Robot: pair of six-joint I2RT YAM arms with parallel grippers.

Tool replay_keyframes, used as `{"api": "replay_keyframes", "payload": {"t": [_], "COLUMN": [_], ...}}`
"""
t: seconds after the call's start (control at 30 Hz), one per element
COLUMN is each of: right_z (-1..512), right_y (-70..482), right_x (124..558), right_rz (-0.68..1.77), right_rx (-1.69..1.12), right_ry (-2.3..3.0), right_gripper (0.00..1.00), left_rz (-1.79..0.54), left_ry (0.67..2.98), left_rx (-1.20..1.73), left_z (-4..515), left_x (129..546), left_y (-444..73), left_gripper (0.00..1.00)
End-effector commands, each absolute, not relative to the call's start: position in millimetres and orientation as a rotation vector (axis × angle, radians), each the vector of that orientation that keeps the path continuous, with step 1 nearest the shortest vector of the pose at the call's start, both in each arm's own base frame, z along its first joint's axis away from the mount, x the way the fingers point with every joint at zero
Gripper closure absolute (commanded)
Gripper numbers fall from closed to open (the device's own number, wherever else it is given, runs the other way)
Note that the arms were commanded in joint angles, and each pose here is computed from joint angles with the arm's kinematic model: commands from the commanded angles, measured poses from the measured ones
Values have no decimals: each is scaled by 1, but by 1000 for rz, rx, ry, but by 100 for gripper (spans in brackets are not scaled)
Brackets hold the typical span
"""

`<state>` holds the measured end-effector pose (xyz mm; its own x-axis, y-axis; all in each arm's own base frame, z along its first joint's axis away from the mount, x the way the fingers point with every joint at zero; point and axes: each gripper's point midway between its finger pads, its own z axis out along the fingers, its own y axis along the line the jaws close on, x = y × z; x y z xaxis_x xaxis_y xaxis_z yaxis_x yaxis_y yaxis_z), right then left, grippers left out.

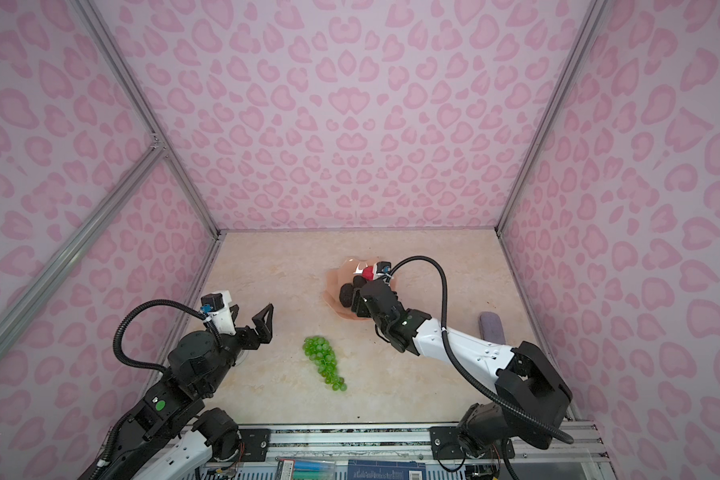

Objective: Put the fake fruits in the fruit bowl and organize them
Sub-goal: 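Reach the right gripper to the green grapes and grasp the stem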

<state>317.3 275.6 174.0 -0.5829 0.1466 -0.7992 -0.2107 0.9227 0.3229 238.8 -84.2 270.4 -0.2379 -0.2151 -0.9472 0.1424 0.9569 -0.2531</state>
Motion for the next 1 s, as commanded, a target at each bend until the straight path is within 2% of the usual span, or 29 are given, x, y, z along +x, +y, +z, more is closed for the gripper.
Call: {"api": "replay_keyframes", "payload": {"t": [0.0,0.13,0.23,0.43,0.67,0.83,0.9,0.97], "right_z": [165,134,117,77,40,25,21,17], "right_y": [311,353,377,407,395,394,398,401], "right_x": [282,242,223,216,229,232,233,235], "right_rz": [541,704,730,770,590,520,515,515], "right_rx": [-337,-508,-597,-630,-517,-513,-518,-518], "right_ry": [2091,2131,2144,2245,2370,2420,2432,2441], "right_gripper": [18,15,13,13,14,17,22,31], "left_rz": [-350,-441,-525,-634,-646,-639,-640,-640], "left_ry": [1768,1737,1727,1815,1853,1849,1850,1852], "left_rx": [-65,-1,89,256,279,277,283,287], "left_z": [273,283,291,295,288,289,289,289], "left_x": [237,228,216,192,187,188,188,188], "left_y": [-83,-95,-108,-129,-130,-130,-130,-131], "left_gripper": [2,2,2,2,2,2,2,2]}}
